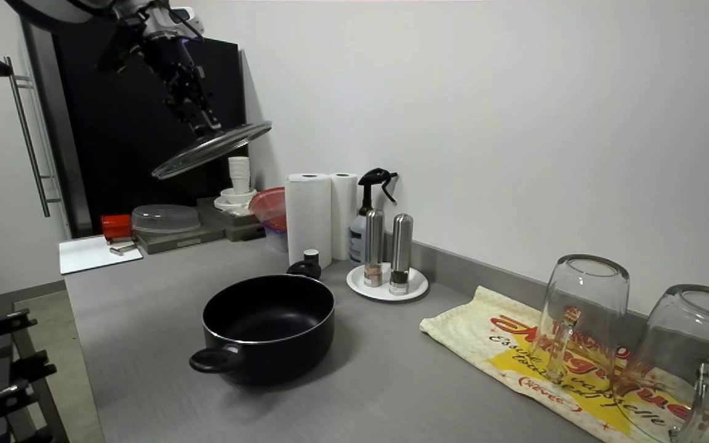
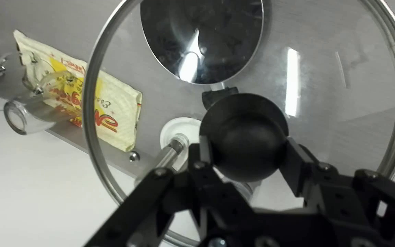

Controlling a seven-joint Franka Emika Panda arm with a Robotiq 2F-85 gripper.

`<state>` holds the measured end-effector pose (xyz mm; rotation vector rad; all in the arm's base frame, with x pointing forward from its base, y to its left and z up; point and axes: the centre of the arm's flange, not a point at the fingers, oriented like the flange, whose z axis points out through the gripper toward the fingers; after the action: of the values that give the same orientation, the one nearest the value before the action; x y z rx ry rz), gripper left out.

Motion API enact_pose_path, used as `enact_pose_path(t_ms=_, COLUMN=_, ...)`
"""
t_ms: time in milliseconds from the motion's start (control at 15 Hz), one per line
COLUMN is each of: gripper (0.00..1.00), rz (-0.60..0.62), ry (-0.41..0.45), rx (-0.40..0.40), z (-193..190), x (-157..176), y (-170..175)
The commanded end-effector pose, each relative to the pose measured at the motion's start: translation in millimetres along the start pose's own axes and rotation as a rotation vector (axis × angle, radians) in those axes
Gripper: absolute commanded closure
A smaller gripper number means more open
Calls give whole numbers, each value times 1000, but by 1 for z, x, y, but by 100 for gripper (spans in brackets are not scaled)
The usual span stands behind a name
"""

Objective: Put the glass lid on the black pot.

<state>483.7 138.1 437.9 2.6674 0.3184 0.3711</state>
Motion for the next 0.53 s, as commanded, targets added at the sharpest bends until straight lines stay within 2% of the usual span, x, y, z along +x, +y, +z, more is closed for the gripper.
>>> enact_pose_path(t_ms=0, gripper=75, rz=114, ry=-2, rx=22, z=13, x=-34, y=47)
enact_pose_path(t_ms=467, gripper=75, rz=307, ry=-117, rx=102, z=123, x=-64, y=96)
